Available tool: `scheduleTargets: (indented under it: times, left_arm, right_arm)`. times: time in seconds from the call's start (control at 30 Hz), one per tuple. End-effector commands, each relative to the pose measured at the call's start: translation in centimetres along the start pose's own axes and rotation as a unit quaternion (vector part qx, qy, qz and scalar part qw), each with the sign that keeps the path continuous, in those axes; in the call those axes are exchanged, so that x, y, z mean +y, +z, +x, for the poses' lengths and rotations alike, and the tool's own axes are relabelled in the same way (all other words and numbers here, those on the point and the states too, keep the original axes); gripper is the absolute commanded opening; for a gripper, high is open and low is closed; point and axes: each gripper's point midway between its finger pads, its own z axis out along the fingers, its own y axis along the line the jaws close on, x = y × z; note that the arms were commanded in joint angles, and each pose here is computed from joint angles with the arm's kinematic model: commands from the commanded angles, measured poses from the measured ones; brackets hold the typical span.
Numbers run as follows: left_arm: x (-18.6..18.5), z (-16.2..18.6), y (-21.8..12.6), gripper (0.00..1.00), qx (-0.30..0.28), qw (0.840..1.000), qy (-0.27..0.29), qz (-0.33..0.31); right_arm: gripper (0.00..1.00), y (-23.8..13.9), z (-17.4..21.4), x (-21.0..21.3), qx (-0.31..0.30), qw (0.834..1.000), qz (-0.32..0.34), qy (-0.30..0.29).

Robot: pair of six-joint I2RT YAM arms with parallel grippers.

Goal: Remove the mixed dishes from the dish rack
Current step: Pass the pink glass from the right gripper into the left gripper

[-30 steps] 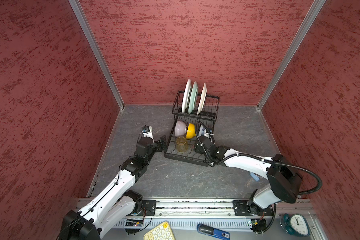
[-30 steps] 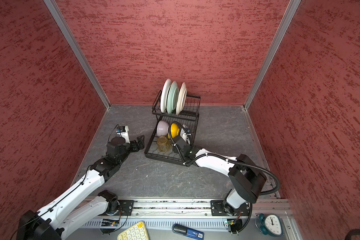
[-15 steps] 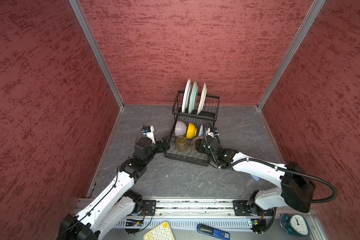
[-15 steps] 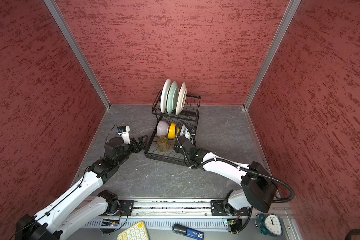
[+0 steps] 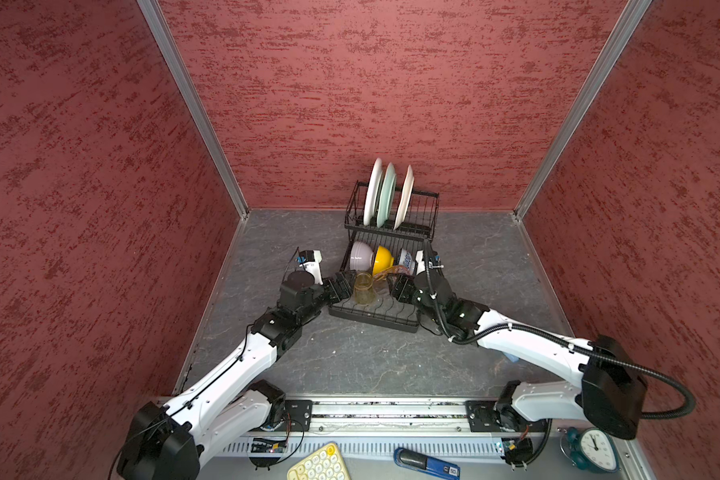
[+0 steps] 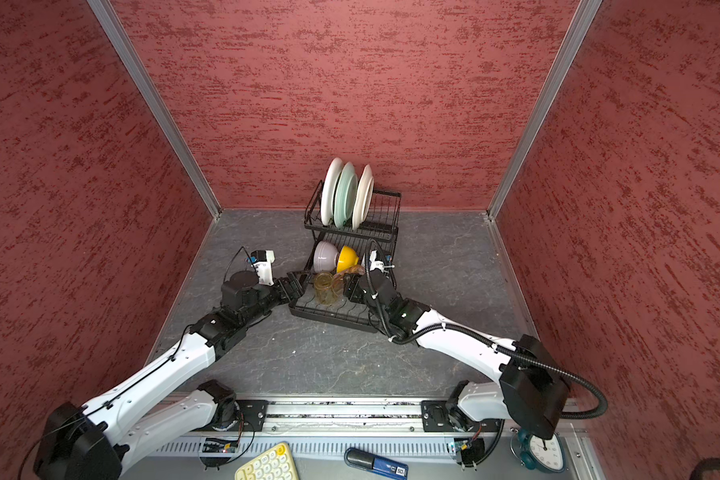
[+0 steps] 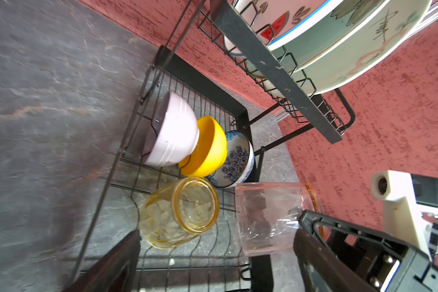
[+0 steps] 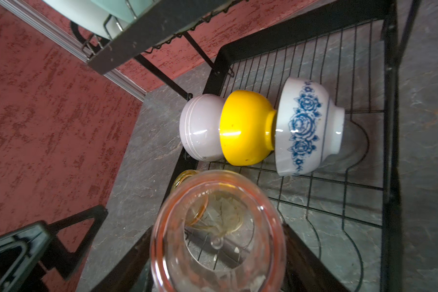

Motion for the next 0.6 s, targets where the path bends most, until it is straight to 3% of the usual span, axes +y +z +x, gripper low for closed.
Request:
scheduleTargets:
  times: [0.0, 0.57]
  left_arm:
    - [-2.9, -1.0, 0.4, 0.90, -0.004, 0.998, -0.033, 0.059]
    - [-6.5, 0.1, 1.6, 0.77, 0.038, 0.982, -0.096, 0.160]
  right_arm:
    - [0.47, -1.0, -1.8, 2.6, -0.025, 0.998, -0.062, 0.012]
    - [0.43, -2.7, -3.6, 5.3, -0.036, 0.987, -0.151, 0.041]
